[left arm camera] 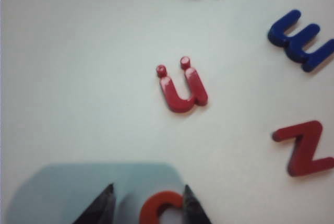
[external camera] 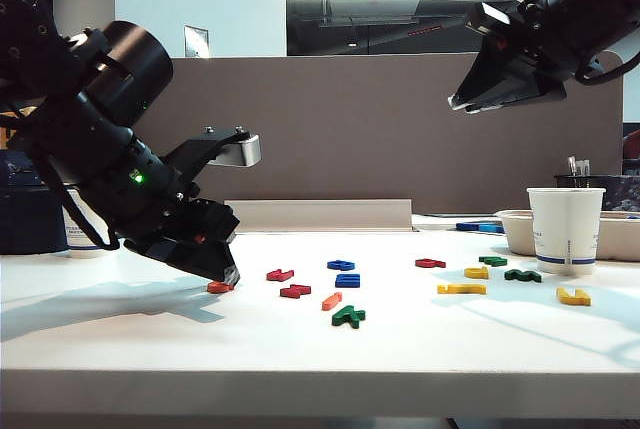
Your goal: Pick up the letter "c" and put it in the paper cup.
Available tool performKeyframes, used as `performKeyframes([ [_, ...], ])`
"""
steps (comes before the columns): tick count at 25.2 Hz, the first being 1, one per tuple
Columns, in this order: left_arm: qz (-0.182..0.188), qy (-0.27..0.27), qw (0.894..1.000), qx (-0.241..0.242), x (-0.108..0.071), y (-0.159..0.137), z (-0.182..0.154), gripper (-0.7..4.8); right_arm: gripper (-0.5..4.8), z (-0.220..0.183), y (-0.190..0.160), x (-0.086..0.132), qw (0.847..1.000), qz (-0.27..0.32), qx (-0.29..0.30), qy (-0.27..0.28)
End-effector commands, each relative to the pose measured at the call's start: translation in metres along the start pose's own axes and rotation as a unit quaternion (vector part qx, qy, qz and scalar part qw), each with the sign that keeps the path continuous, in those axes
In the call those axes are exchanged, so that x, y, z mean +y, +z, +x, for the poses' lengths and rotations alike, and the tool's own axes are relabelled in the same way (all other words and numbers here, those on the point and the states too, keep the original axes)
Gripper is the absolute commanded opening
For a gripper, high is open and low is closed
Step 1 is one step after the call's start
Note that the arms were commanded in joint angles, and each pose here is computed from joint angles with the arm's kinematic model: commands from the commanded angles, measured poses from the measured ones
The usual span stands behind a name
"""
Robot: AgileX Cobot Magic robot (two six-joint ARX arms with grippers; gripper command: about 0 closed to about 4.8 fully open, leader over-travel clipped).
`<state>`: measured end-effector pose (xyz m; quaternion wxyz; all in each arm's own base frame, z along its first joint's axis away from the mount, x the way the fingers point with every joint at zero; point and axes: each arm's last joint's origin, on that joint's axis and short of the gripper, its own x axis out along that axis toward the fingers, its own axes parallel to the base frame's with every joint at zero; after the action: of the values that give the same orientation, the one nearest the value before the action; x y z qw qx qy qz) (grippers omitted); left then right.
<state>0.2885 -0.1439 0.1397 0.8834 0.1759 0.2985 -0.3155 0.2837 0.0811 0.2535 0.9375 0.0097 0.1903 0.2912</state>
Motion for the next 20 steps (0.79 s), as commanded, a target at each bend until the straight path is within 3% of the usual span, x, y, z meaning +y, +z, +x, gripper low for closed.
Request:
performKeyframes([
  [1,-0.024,0.001,1.000,-0.003,0.0005,0.0025,-0.0007,1.62,0.85,-0.0006,0.0027,0.0004,1.000,-0.006,-0.007,-0.004],
  [20,-0.036,-0.012,0.999,-0.003,-0.0003,0.0020,-0.0002,1.62,0.85,-0.0006,0.0027,0.0001,1.000,-0.006,-0.007,-0.009],
])
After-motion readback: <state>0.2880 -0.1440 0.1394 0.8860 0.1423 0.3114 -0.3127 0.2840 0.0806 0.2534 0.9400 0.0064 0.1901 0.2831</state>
